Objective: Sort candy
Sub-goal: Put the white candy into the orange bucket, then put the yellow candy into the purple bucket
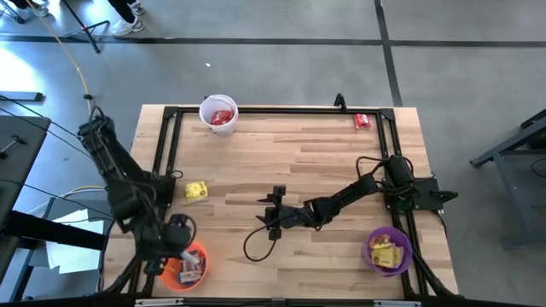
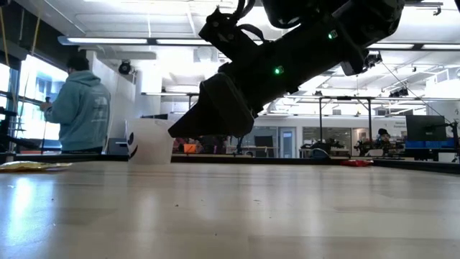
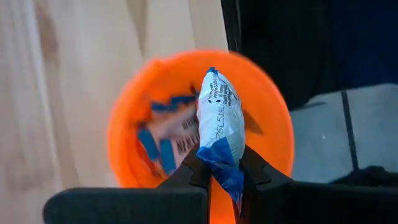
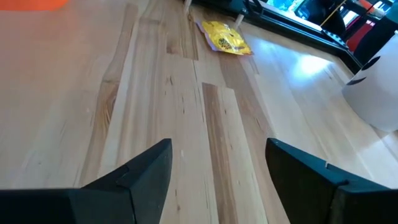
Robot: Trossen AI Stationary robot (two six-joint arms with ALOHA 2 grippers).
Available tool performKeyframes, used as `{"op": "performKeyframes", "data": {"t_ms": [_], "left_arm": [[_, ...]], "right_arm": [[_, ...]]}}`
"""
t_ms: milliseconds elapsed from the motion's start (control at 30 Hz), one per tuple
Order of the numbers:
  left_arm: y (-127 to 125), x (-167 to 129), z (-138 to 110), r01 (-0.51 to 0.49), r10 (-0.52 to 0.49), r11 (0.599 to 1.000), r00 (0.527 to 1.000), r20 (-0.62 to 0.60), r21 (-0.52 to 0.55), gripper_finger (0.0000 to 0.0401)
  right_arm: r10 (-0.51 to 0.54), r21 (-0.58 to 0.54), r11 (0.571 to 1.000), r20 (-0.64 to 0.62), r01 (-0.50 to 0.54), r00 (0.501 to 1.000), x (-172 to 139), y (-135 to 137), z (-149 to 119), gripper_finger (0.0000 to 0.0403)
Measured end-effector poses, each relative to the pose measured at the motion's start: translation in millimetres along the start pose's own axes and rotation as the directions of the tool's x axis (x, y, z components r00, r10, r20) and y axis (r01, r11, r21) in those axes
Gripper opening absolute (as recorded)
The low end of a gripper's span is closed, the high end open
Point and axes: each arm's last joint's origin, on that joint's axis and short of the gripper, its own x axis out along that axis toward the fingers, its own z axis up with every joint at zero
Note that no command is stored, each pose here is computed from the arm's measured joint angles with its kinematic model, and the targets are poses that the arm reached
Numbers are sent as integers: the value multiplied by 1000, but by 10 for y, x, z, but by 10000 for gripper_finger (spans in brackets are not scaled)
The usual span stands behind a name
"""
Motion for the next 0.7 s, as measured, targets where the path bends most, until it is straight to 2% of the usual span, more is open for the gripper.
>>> {"op": "performKeyframes", "data": {"t_ms": [100, 200, 300, 433, 700], "left_arm": [[-43, 102, -47, -24, 20, 998, 998, -64, -56, 11], [26, 202, -99, -157, 137, 976, 981, -138, -148, 14], [60, 278, -77, -212, 184, 956, 971, -152, -203, 31], [63, 305, -21, -190, 162, 955, 978, -135, -229, 78], [49, 296, -29, -130, 69, 954, 972, -225, -272, 178]], "right_arm": [[-1, 0, 1000, -1, 1, 1000, 1, -2, -1, 254], [-1, 0, 1000, -1, 1, 1000, 1, -1, -1, 254], [-1, 0, 1000, -2, 1, 1000, 1, -1, -2, 254], [0, 22, 1000, -2, 0, 1000, 1, -1, -2, 254], [4, 38, 999, -5, -4, 1000, -3, 7, -5, 254]]}}
